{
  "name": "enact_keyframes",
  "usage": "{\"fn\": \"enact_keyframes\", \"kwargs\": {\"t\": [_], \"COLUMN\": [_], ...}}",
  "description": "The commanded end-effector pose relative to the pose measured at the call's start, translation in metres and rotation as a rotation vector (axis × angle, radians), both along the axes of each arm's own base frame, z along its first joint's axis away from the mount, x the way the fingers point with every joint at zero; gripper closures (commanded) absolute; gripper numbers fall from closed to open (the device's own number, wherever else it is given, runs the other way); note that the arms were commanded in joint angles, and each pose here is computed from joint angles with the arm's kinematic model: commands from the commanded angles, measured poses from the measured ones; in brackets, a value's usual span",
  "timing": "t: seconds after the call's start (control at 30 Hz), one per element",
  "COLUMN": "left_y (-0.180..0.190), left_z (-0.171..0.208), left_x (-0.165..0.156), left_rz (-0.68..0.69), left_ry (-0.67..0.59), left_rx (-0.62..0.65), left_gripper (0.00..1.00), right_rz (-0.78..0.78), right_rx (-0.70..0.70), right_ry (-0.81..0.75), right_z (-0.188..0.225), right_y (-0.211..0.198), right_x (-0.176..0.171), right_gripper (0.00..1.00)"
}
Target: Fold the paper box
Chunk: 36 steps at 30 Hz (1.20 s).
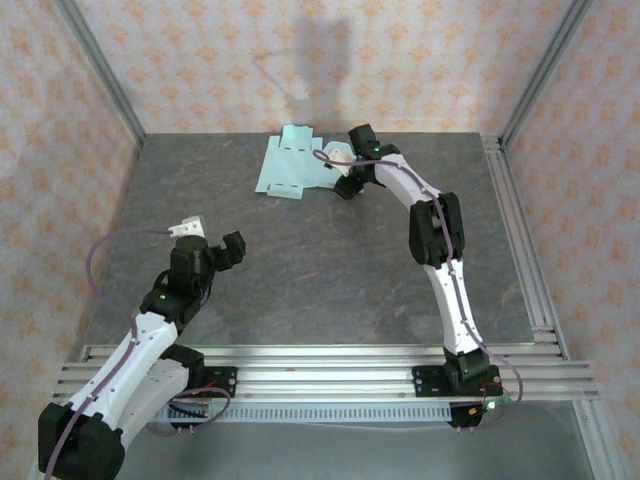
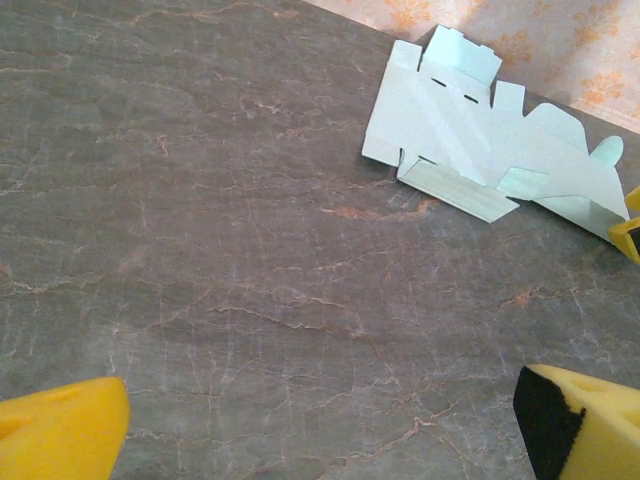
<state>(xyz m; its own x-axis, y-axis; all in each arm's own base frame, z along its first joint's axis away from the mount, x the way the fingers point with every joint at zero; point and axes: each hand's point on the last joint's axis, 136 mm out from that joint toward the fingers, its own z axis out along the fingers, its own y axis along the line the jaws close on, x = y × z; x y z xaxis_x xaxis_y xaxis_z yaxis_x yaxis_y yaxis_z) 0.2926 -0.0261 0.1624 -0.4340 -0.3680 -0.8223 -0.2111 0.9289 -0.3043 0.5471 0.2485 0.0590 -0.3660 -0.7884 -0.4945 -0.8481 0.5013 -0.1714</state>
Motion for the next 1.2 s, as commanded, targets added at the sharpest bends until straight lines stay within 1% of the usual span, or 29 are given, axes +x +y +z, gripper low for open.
{"fn": "enact_keyframes", "kwargs": {"t": [0.0, 0.07, 0.13, 0.23, 0.37, 0.47, 0.57, 0.67, 0.77, 0.93, 1.07, 1.17], "left_y": [0.005, 0.006, 0.006, 0.007, 0.006, 0.006, 0.006, 0.003, -0.001, -0.008, -0.007, -0.007], "left_z": [-0.012, -0.013, -0.014, -0.016, -0.017, -0.018, -0.018, -0.018, -0.016, -0.015, -0.011, -0.009], "left_x": [-0.005, -0.005, -0.005, -0.005, -0.005, -0.005, -0.003, -0.001, 0.004, 0.009, 0.007, 0.006], "left_rz": [0.03, 0.034, 0.037, 0.046, 0.047, 0.048, 0.049, 0.046, 0.034, 0.0, -0.034, -0.06], "left_ry": [0.036, 0.042, 0.045, 0.046, 0.048, 0.051, 0.056, 0.064, 0.065, 0.078, 0.1, 0.103], "left_rx": [0.011, 0.013, 0.013, 0.007, 0.003, 0.0, -0.006, -0.018, -0.033, -0.031, 0.026, 0.062], "left_gripper": [0.0, 0.0, 0.0, 0.0, 0.0, 0.0, 0.0, 0.0, 0.0, 0.0, 0.0, 0.0], "right_rz": [0.042, 0.052, 0.052, 0.047, 0.044, 0.023, -0.046, -0.209, -0.368, -0.631, -0.865, -0.953], "right_rx": [-0.025, -0.055, -0.078, -0.077, -0.082, -0.071, -0.047, -0.047, -0.073, 0.004, 0.095, 0.147], "right_ry": [0.055, 0.057, 0.048, 0.045, 0.019, 0.004, -0.016, -0.094, -0.144, -0.144, -0.12, -0.121], "right_z": [-0.008, -0.011, -0.011, -0.007, -0.001, 0.005, 0.016, 0.029, 0.036, 0.04, 0.044, 0.045], "right_y": [0.007, 0.006, 0.005, 0.005, 0.006, 0.005, 0.005, 0.007, 0.006, 0.014, 0.016, 0.022], "right_x": [-0.012, -0.014, -0.014, -0.015, -0.016, -0.02, -0.022, -0.022, -0.037, -0.075, -0.104, -0.121], "right_gripper": [0.53, 0.66, 0.76, 0.9, 1.0, 1.0, 1.0, 1.0, 1.0, 1.0, 1.0, 1.0]}}
